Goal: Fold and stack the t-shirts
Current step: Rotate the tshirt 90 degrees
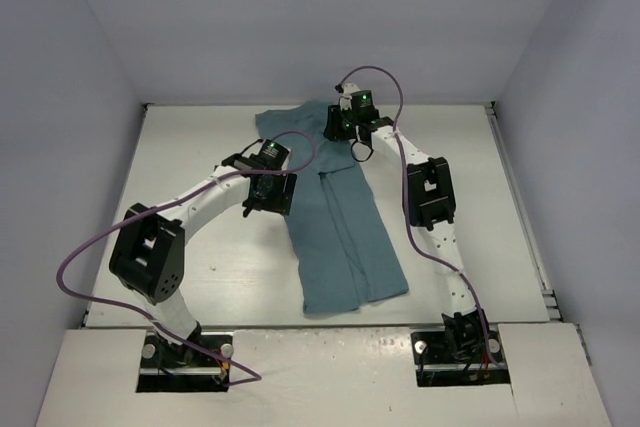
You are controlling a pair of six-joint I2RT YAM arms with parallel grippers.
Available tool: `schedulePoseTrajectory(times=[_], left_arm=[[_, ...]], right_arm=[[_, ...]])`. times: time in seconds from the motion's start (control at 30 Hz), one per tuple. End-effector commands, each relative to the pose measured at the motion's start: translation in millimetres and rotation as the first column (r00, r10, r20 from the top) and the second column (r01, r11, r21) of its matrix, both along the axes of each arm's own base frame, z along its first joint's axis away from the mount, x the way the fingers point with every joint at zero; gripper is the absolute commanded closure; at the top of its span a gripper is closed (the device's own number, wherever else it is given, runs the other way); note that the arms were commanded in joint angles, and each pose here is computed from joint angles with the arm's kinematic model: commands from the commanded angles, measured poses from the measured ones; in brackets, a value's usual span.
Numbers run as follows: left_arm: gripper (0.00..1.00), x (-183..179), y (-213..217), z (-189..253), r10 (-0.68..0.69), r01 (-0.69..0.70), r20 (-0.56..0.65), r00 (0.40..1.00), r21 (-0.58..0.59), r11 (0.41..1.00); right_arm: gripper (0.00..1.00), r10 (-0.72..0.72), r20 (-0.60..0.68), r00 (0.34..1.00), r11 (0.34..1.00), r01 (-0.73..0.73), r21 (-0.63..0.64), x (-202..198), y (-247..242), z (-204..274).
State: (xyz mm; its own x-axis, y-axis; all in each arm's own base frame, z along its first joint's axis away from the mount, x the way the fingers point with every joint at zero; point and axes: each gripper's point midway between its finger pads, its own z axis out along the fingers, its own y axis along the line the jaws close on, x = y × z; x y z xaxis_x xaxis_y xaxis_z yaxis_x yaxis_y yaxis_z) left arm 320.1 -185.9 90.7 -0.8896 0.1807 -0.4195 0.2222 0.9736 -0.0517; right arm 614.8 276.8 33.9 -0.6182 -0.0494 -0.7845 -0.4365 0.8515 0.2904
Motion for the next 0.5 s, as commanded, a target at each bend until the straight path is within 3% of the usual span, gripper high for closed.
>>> schedulePoseTrajectory(times=[0.0,0.17,0.47], left_arm=[[0.39,5,-4,25,-0.001,0.004,0.079,0.997,-0.038,0.999],[0.40,4,-3,24,0.000,0.003,0.078,0.997,-0.036,0.999],[0.40,3,-1,26,0.004,-0.002,0.086,0.996,-0.034,0.999]], right_arm=[[0.65,-0.014,0.137,0.990,1.000,0.016,-0.016,15,-2,47],[0.78,0.006,0.153,0.988,0.999,-0.001,-0.035,11,4,52],[0.59,0.032,0.214,0.976,0.998,-0.020,-0.054,1,20,85]])
